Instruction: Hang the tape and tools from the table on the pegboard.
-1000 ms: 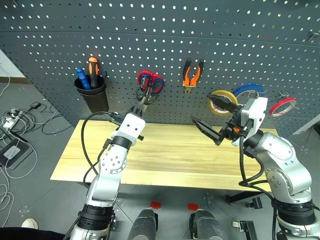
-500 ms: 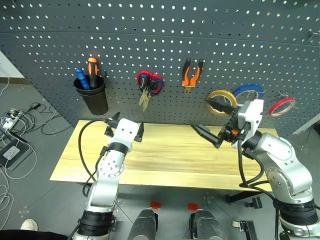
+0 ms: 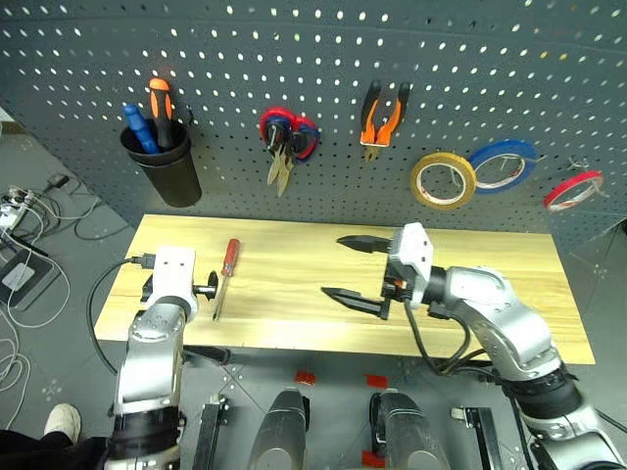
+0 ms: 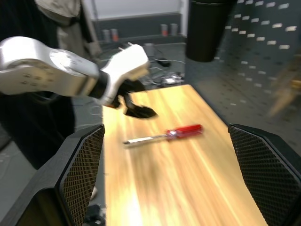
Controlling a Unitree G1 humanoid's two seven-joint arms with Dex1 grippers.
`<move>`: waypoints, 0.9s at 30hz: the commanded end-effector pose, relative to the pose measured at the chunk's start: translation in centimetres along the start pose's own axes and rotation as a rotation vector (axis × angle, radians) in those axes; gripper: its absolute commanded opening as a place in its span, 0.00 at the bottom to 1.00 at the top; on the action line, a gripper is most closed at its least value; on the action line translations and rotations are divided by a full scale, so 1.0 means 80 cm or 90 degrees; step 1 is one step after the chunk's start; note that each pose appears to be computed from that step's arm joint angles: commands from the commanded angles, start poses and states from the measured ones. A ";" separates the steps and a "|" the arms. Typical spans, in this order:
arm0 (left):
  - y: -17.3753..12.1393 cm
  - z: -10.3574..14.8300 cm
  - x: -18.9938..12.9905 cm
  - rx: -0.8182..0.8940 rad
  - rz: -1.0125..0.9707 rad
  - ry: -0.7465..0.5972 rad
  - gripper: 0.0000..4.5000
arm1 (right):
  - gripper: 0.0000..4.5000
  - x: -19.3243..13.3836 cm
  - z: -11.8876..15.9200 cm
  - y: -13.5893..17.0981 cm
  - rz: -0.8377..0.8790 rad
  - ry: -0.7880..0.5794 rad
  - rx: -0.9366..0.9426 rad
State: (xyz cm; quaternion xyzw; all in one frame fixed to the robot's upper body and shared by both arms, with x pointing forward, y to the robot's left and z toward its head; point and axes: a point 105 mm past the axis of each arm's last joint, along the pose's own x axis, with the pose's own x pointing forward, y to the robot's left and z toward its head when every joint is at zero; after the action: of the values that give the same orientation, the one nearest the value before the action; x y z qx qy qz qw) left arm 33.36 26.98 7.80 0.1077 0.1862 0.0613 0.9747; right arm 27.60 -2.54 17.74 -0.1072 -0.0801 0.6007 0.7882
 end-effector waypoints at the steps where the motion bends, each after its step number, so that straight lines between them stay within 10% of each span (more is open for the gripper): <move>1: 0.001 0.025 0.011 -0.002 -0.042 -0.017 1.00 | 1.00 0.001 0.007 -0.005 -0.009 -0.005 0.002; 20: -0.004 0.036 0.051 0.008 -0.077 0.045 1.00 | 1.00 -0.003 0.010 -0.013 -0.055 -0.007 0.020; 27: 0.003 0.038 0.055 0.016 -0.068 0.040 0.62 | 1.00 -0.006 0.008 -0.014 -0.063 -0.001 0.023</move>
State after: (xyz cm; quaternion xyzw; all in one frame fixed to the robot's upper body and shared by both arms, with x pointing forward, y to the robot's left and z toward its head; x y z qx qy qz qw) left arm 38.46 26.86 8.39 0.0983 0.2344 0.0057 0.9672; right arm 29.02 -3.21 17.78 -0.0881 -0.0553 0.5608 0.8214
